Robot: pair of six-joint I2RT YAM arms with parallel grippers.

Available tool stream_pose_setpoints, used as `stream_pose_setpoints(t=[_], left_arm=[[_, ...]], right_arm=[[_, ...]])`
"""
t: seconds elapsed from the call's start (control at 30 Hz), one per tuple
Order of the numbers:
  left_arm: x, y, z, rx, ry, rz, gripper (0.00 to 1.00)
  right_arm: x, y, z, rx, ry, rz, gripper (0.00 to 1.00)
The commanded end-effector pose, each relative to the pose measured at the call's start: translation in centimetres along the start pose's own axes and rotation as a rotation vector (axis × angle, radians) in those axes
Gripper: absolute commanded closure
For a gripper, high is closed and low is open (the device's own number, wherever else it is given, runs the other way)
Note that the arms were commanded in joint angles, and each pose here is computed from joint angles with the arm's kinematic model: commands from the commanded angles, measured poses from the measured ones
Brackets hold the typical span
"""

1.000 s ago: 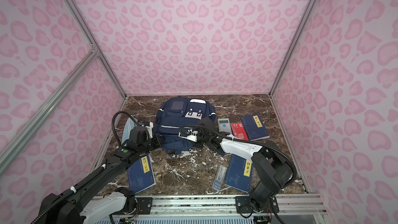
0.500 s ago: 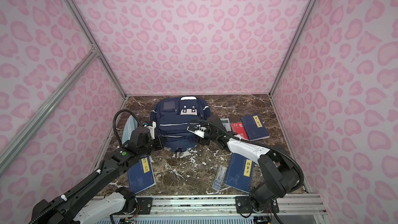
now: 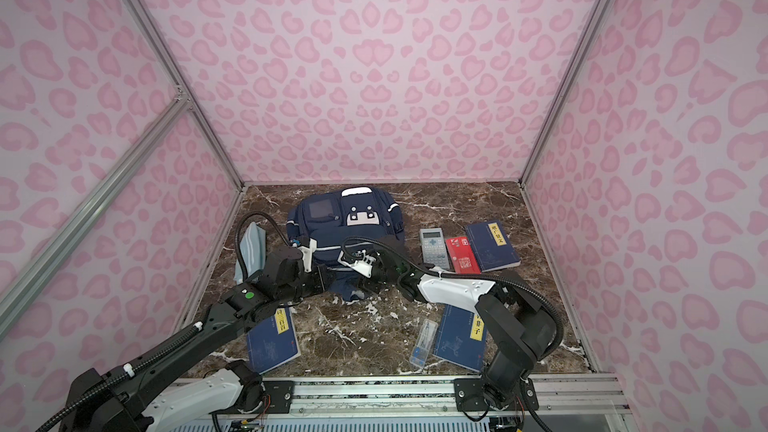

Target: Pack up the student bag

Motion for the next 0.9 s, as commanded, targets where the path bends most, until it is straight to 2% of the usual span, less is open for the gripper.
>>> stream_pose_setpoints(t=[0.0, 0.07, 0.2, 0.23, 0.3, 0.33, 0.43, 0.63, 0.8, 0.87], left_arm=[[-0.4, 1.0, -1.8, 0.011, -0.158, -0.009, 0.96], [-0.5, 1.0, -2.0, 0.012, -0.183, -0.003, 0.96], [0.6, 1.4, -1.2, -0.024, -0.091, -0.030, 0.96], [0.7, 1.5, -0.6, -0.036, -0.057, -0.036, 0.96], [0.7, 1.5, 1.6, -0.048, 0.067, -0.039, 0.96], [0.7, 1.6, 3.2, -0.032, 0.140, -0.034, 0.96], [1.1, 2.3, 7.0, 0.029, 0.227, -0.086, 0.96], [1.6, 4.9, 10.7, 0.057, 0.379, -0.187, 0.96], [1.5, 5.2, 10.5, 0.095, 0.283, -0.198, 0.96], [1.3, 4.4, 9.4, 0.093, 0.222, -0.187, 0.96]], right_arm=[[-0.5, 1.7, 0.0, -0.046, 0.035, -0.139, 0.32], [-1.0, 1.5, 0.0, -0.048, 0.046, -0.133, 0.40], [-1.1, 1.0, -0.2, -0.015, 0.045, -0.051, 0.85], [-0.8, 0.8, -0.3, 0.001, 0.038, -0.033, 0.92], [-0.3, 0.4, -0.5, 0.028, 0.035, -0.002, 1.00], [0.0, 0.3, -0.7, 0.042, 0.037, 0.016, 1.00], [0.6, 0.1, -1.0, 0.074, 0.051, 0.075, 1.00], [2.3, -0.3, -2.0, 0.131, 0.073, 0.136, 1.00], [3.6, -1.6, -5.5, 0.096, -0.004, 0.216, 1.00], [3.9, -1.3, -6.3, 0.059, -0.032, 0.207, 0.76]])
Point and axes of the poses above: each gripper's point midway between its finger pads, its own x axis back along the fingers, its own z axis along the line the jaws close on, y = z × x, the point moved 9 cm from there along x, back along the fingers, and after that the axes turned 10 degrees about -x, right-handed, at the moved point
